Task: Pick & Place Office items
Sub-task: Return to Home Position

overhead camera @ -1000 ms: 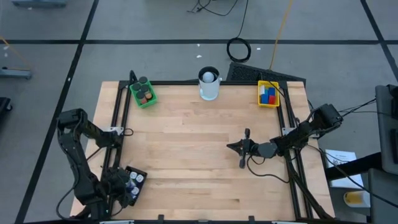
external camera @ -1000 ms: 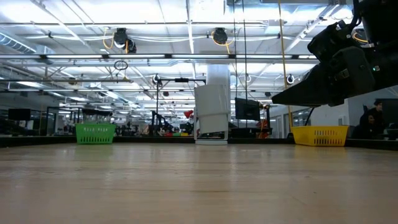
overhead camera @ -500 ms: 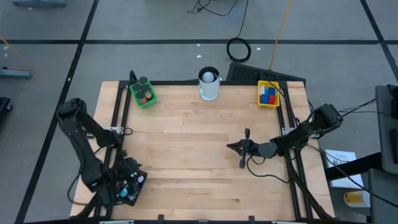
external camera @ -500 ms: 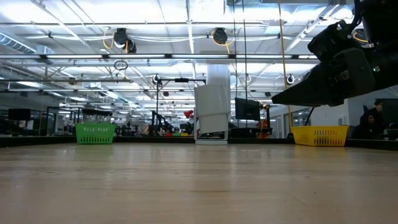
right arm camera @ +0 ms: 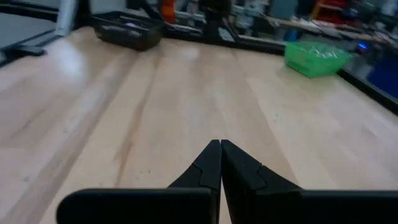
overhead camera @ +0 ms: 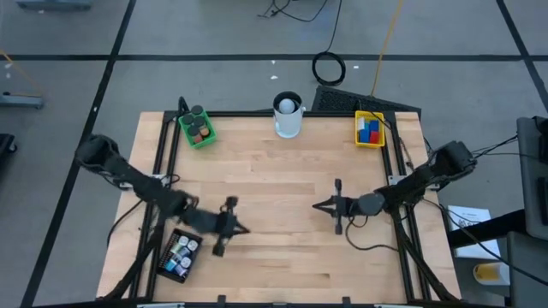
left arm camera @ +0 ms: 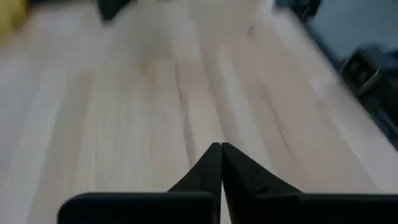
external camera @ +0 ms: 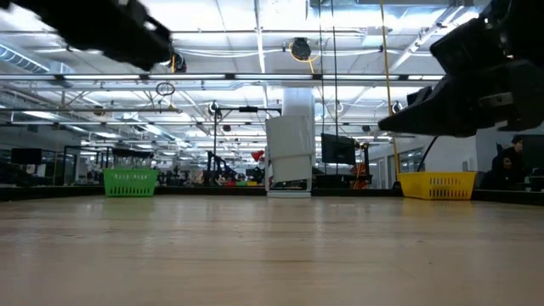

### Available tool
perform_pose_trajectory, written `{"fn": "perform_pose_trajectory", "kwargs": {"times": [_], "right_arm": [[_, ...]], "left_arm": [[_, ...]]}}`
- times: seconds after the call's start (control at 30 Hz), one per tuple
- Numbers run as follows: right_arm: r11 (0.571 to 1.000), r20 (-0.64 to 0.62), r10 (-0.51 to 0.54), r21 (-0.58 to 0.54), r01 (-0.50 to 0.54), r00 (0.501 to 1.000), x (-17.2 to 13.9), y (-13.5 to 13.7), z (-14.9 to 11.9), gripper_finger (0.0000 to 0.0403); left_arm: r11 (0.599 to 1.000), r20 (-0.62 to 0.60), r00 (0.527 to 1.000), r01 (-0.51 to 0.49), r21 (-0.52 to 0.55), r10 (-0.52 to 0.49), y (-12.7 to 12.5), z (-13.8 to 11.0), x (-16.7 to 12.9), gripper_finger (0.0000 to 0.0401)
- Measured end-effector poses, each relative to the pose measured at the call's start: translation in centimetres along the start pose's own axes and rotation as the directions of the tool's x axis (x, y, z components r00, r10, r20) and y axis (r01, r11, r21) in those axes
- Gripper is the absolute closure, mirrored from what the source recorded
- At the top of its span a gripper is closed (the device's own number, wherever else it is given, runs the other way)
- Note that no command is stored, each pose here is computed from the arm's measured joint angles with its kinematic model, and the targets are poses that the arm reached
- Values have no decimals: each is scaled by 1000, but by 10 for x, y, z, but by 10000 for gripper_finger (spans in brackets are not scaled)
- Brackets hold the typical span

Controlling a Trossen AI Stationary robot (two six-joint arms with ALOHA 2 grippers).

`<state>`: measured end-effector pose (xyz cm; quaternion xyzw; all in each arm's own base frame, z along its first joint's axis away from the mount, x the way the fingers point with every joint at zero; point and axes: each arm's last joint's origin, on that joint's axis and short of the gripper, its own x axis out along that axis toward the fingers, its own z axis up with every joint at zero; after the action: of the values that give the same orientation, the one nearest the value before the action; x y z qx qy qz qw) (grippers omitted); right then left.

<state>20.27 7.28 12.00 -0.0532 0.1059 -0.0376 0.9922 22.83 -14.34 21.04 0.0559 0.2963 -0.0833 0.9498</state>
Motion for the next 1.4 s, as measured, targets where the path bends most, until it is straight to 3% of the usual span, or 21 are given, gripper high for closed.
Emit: {"fn": "perform_pose_trajectory", "kwargs": {"times": [0.1,0.27,0.43,0.57,0.77,0.83,1.03,1.3,1.4], "right_arm": [[998,31,55,-32,-54,998,-7,-8,4,402],[997,105,82,5,-83,991,-28,-40,8,402],[999,10,-12,37,11,1000,-43,-66,2,402],[999,-48,-18,28,19,999,-53,-73,0,402],[999,21,49,0,-49,999,-66,-80,9,403],[998,42,59,-5,-59,997,-69,-81,10,403],[1000,136,27,-4,-27,990,-79,-85,17,403],[1000,195,15,-12,-12,981,-92,-87,21,403],[999,180,-45,-8,47,983,-96,-88,18,403]], "left_arm": [[997,170,985,24,71,-36,30,-4,14,385],[993,359,933,-45,108,3,81,-18,19,394],[997,449,893,-64,52,33,122,-40,14,390],[999,454,890,-47,4,40,142,-59,6,390],[997,470,879,-70,-40,81,151,-78,-15,390],[993,505,855,-109,-46,117,150,-81,-26,389],[980,563,803,-166,-107,197,146,-109,-54,393],[972,549,802,-195,-130,234,146,-113,-72,396],[967,551,796,-220,-125,252,145,-115,-78,388]]}}
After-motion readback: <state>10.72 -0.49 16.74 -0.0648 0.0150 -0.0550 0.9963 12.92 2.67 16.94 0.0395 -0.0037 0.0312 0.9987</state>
